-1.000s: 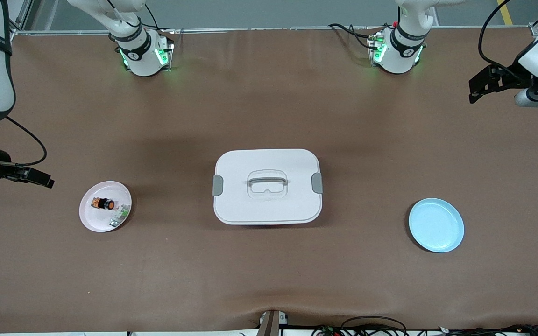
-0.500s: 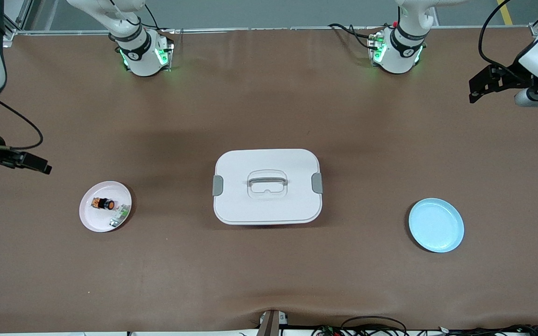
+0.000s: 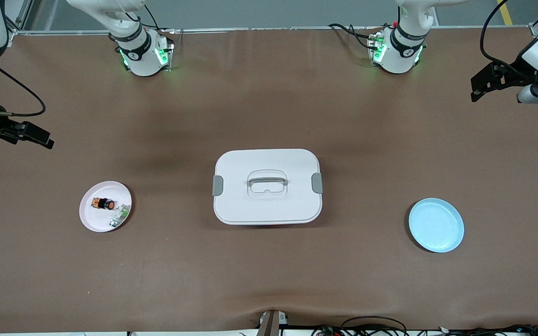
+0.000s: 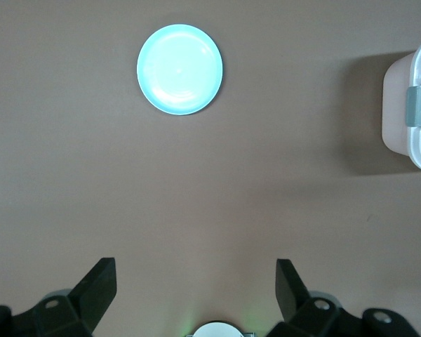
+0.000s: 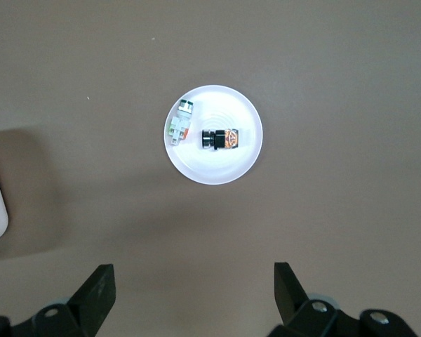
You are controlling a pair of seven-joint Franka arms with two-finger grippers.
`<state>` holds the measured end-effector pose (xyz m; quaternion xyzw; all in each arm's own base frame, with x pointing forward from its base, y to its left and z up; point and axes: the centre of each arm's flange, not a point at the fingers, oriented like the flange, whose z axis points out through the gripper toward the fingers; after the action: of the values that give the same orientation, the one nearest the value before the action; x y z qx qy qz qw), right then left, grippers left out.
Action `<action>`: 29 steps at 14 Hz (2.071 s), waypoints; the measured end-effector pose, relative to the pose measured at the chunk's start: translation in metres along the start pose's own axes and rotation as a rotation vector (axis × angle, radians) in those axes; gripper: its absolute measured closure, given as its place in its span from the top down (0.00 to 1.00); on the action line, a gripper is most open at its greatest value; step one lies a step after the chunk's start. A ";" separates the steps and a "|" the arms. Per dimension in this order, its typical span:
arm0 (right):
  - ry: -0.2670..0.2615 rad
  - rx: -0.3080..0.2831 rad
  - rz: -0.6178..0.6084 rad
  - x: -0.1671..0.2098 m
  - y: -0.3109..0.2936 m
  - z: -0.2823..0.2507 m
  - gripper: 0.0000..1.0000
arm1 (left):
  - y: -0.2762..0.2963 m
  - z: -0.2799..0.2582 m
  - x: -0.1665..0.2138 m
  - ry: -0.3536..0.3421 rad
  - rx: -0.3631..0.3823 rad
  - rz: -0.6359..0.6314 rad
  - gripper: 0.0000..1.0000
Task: Transfer orange switch to right arm and place
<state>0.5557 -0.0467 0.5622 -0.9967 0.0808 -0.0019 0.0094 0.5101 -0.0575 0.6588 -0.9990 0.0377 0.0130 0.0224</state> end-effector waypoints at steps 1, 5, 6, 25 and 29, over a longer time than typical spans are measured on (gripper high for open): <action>0.017 0.001 -0.005 0.001 0.000 -0.005 1.00 | 0.000 -0.001 0.000 0.003 0.000 0.001 1.00; 0.078 0.004 -0.026 0.006 0.006 -0.032 1.00 | 0.001 -0.003 0.000 0.007 0.000 0.003 1.00; 0.086 0.003 -0.052 0.007 0.009 -0.036 1.00 | 0.001 -0.004 -0.001 0.005 0.000 0.003 1.00; 0.041 -0.003 -0.122 -0.003 0.013 -0.070 1.00 | 0.001 -0.010 -0.007 0.011 0.003 0.003 1.00; 0.045 -0.003 -0.123 -0.003 0.012 -0.070 1.00 | -0.001 -0.011 -0.007 0.012 0.002 0.007 1.00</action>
<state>0.5509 -0.0598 0.6319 -0.9995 0.0196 -0.0248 0.0058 0.5034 -0.0564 0.6698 -0.9988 0.0413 0.0071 0.0233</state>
